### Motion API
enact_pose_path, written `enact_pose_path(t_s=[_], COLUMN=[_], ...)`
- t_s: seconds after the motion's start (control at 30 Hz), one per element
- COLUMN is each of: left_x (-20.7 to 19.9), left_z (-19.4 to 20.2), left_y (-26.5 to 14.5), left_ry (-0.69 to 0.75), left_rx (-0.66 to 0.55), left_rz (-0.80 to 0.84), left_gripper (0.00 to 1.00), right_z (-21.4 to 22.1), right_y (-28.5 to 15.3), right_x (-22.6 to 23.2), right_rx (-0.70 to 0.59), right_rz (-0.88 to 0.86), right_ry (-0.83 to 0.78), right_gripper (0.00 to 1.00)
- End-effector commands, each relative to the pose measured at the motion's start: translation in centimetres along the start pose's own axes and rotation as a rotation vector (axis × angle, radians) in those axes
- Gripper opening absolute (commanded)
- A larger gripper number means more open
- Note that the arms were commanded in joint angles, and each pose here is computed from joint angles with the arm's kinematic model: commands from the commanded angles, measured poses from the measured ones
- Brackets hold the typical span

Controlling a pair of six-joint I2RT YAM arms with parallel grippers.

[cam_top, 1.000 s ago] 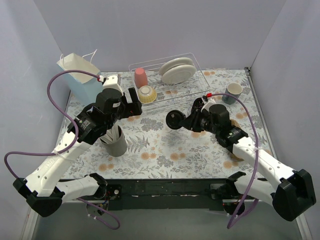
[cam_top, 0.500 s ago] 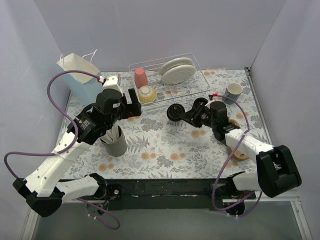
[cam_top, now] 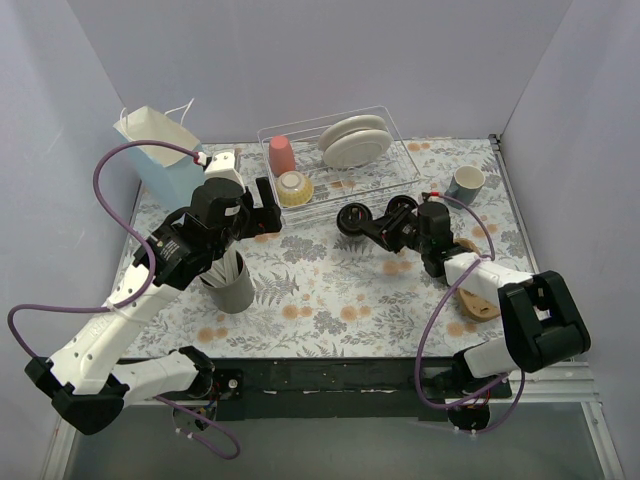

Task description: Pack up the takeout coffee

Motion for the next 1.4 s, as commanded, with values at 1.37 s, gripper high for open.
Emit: enact_pose_path(t_s=[1.37], left_x=[5.8], left_z=[-13.6], left_y=[1.4], left_ry=[0.191], left_rx=[-0.358], left_rz=[-0.416], left_gripper=[0.88], right_z=[-1.9], right_y=[-8.9], right_x=[5.5], right_rx=[-0.123], right_rz=[-0.067], right_ry=[-0.474], right_gripper=[0.54])
Point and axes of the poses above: each gripper's point midway between its finger pads, its own y axis out along the fingers, its own x axis along the line the jaws close on, z = x × y, the point moved 3 cm from there along -y, back along the fingers, and after that the axes turned 3 degrees about -y, right-handed, at the moved point
